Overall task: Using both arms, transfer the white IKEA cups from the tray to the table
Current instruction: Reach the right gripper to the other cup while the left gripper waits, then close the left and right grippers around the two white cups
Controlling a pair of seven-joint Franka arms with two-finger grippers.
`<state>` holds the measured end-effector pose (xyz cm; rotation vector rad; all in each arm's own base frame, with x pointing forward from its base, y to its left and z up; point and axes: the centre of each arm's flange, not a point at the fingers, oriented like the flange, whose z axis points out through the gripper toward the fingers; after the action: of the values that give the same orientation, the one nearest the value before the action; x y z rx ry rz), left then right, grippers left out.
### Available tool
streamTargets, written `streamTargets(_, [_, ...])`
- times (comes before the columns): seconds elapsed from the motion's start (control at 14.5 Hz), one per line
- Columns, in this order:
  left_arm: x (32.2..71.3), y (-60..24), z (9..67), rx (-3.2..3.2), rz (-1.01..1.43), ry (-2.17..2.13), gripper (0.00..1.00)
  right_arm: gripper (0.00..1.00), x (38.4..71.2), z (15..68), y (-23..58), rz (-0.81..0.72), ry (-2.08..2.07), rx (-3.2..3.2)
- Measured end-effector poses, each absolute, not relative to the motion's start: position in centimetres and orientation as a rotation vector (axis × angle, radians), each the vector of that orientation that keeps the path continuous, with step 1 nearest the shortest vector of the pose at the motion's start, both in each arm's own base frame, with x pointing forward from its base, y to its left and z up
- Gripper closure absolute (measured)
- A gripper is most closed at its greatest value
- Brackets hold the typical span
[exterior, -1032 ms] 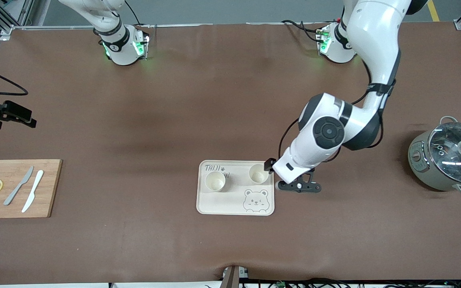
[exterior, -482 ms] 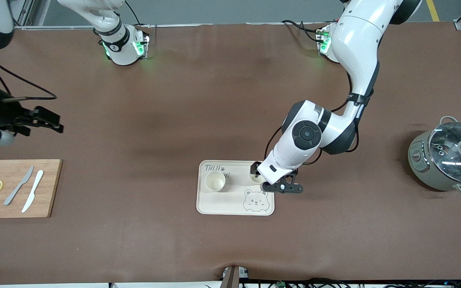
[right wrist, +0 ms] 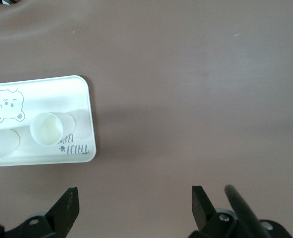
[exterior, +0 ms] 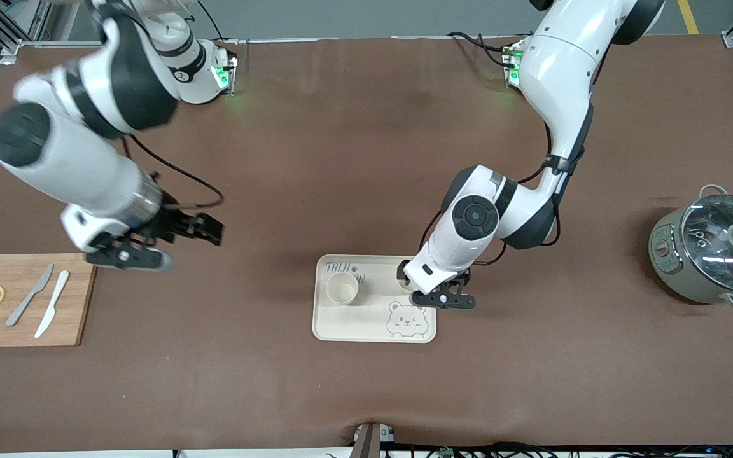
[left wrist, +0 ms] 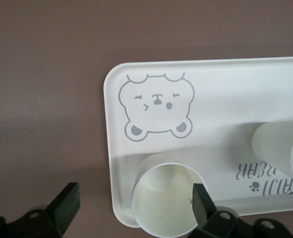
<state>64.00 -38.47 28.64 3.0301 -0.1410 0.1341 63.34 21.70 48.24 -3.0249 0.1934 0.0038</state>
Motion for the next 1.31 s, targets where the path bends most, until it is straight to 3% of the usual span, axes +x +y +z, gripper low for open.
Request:
streamTargets(0.55, [63.0,-37.2,24.3,3.028,0.168,-0.127,0.0,0.0,64.6,36.3,29.6,0.007,0.215,-3.0])
streamTargets(1.31, [61.9,-36.9,22.0,3.024,0.198,-0.134,0.0,0.0,63.7,31.5,34.1,-0.02,0.208,-2.984])
